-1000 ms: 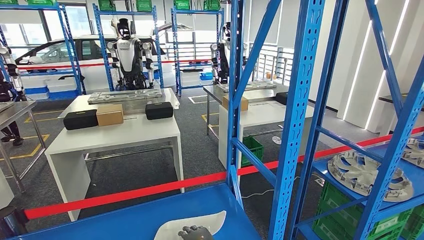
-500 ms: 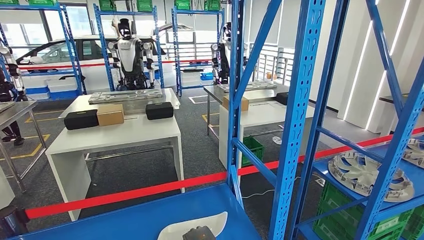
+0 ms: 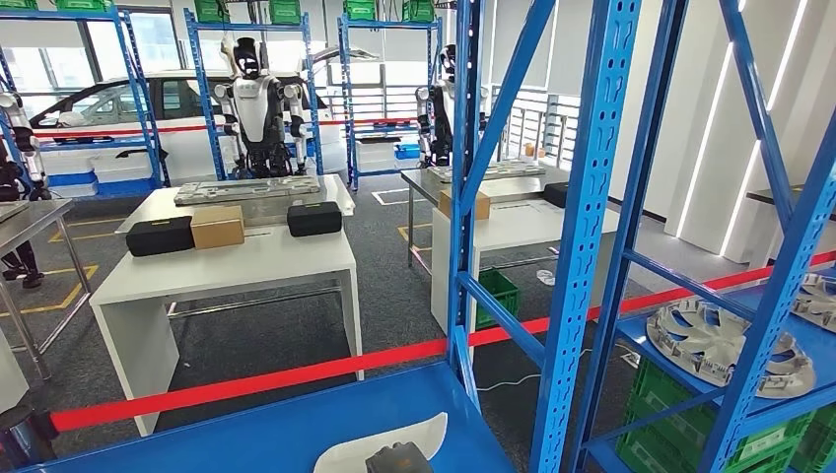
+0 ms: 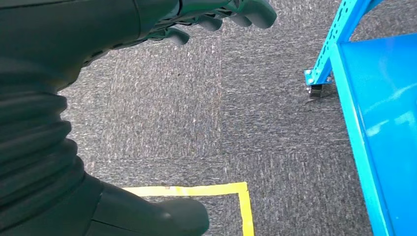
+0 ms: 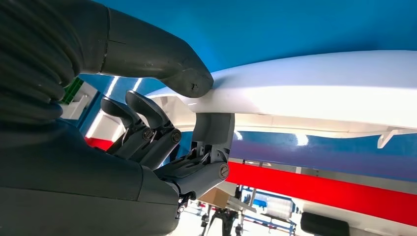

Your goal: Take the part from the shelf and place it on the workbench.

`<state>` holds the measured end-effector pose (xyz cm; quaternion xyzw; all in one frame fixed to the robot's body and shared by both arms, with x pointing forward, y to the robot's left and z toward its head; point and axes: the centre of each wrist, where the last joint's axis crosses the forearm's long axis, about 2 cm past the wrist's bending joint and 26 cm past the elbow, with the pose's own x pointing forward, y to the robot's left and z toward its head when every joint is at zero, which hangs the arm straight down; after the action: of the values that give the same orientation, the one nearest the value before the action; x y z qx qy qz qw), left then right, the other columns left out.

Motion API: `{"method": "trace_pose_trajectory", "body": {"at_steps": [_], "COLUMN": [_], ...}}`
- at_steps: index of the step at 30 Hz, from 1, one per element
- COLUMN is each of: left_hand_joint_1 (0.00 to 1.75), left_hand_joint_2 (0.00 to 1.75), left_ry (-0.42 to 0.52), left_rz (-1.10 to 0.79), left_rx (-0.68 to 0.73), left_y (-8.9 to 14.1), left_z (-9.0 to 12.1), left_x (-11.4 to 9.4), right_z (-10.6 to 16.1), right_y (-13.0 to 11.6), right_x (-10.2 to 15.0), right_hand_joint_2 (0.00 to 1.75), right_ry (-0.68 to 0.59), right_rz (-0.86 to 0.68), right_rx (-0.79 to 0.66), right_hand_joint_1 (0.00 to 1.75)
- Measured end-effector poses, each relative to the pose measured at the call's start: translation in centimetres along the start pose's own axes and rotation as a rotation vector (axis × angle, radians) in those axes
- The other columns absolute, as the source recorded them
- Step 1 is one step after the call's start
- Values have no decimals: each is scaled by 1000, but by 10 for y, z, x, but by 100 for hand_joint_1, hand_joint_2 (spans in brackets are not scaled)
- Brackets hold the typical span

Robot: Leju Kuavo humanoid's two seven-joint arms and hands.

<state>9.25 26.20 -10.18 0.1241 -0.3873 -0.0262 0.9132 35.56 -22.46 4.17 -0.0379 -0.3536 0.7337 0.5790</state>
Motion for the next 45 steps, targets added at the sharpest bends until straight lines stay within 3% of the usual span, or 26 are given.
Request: {"method": "trace_pose_trajectory", "body": {"at_steps": [15, 18, 24, 27, 45], "left_hand_joint_1": [0, 0, 0, 0, 0], "left_hand_joint_2": [175, 175, 175, 175, 175], "left_ry": [22, 34, 80, 97, 119], "left_rz": [1, 3, -16, -11, -9], "left_rx": [37, 54, 87, 91, 96], "left_y": [1, 2, 4, 4, 5], "left_z": [0, 0, 0, 0, 0], "left_x": [0, 0, -1, -1, -1], "right_z": [1, 4, 19, 23, 26], "right_y": [-4, -17, -75, -92, -105], "right_x": [-1, -1, 5, 11, 19], "right_hand_joint_2": [175, 175, 175, 175, 175], "right_ry": [10, 24, 70, 62, 43], "right_rz": [11, 44, 165, 190, 222], "right_rx": [-39, -114, -303, -349, -406], "right_hand_joint_1": [169, 169, 169, 169, 169]}}
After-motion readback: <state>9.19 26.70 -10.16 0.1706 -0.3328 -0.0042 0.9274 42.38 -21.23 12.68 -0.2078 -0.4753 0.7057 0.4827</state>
